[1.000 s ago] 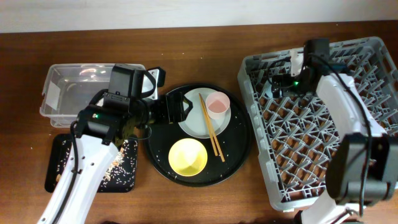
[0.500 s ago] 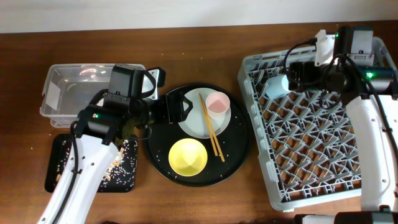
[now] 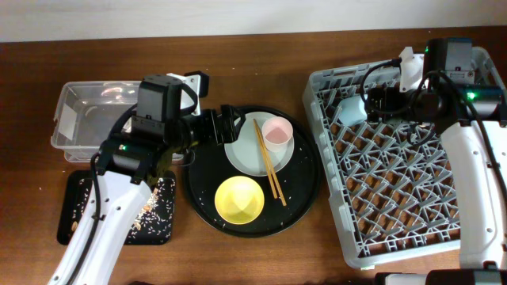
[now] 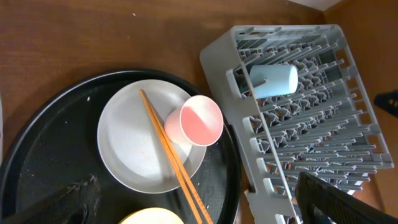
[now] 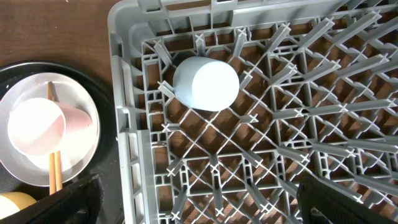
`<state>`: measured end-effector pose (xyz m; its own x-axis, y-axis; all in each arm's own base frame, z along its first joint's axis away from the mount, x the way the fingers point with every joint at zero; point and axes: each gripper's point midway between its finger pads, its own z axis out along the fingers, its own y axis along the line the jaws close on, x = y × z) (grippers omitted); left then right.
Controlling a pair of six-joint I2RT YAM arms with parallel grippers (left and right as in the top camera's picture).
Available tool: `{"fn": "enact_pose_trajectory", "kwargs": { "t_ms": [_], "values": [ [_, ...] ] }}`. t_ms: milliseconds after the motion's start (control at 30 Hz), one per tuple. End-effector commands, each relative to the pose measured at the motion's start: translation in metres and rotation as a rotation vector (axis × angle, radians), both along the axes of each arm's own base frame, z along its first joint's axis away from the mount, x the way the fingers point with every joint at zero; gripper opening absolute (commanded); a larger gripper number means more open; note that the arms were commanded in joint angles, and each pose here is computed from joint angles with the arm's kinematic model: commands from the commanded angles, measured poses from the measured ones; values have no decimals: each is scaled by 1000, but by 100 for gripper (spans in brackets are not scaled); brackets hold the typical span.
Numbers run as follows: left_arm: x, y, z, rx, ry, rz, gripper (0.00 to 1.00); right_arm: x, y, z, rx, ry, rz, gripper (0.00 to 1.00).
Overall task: Sort waste into correct bins and load items into the dishwasher rack
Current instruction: 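Grasp the pink cup with the left gripper and lift it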
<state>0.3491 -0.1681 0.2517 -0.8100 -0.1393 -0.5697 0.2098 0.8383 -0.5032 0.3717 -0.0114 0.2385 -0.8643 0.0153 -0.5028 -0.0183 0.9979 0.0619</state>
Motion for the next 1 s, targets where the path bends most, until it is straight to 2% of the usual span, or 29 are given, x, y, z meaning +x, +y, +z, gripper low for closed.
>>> {"fn": "enact_pose_trajectory", "kwargs": {
  "t_ms": [0,33,67,100,133,267,433,500,567,600,700,833,900,967],
  "values": [
    [11,1,-4,25,-19,30,95,0,-1,10,2,-25,-9,98],
    [11,-12,-16,8,34,33,77,0,-1,10,2,-25,-9,98],
    [13,-24,-26,18,47,10,70,0,-1,10,1,-25,-8,98],
    [19,-34,-43,57,57,7,56,0,-1,10,1,-25,-9,98],
    [26,-46,-64,88,80,21,52,0,-1,10,1,-25,-9,98],
    [42,-90,-122,93,128,-22,47,2,-1,6,1,-17,-9,98],
    [45,-97,-169,131,198,-31,46,4,-1,-1,3,3,-8,98],
    [44,-97,-180,145,220,-31,40,4,-1,-1,3,4,-8,98],
    [46,-93,-188,169,224,-14,25,4,-1,-1,3,7,-8,98],
    [47,-93,-187,166,219,-14,14,3,-1,-1,3,9,-8,98],
    [53,-97,-176,148,192,-14,1,5,0,3,5,-8,-7,98],
    [65,-101,-103,9,87,-43,1,1,7,47,34,-125,18,98],
    [56,-101,-43,-115,16,-107,1,-10,17,68,71,-178,48,98],
    [37,-99,1,-224,-13,-190,1,-27,46,78,195,-182,161,98]
  ]
}}
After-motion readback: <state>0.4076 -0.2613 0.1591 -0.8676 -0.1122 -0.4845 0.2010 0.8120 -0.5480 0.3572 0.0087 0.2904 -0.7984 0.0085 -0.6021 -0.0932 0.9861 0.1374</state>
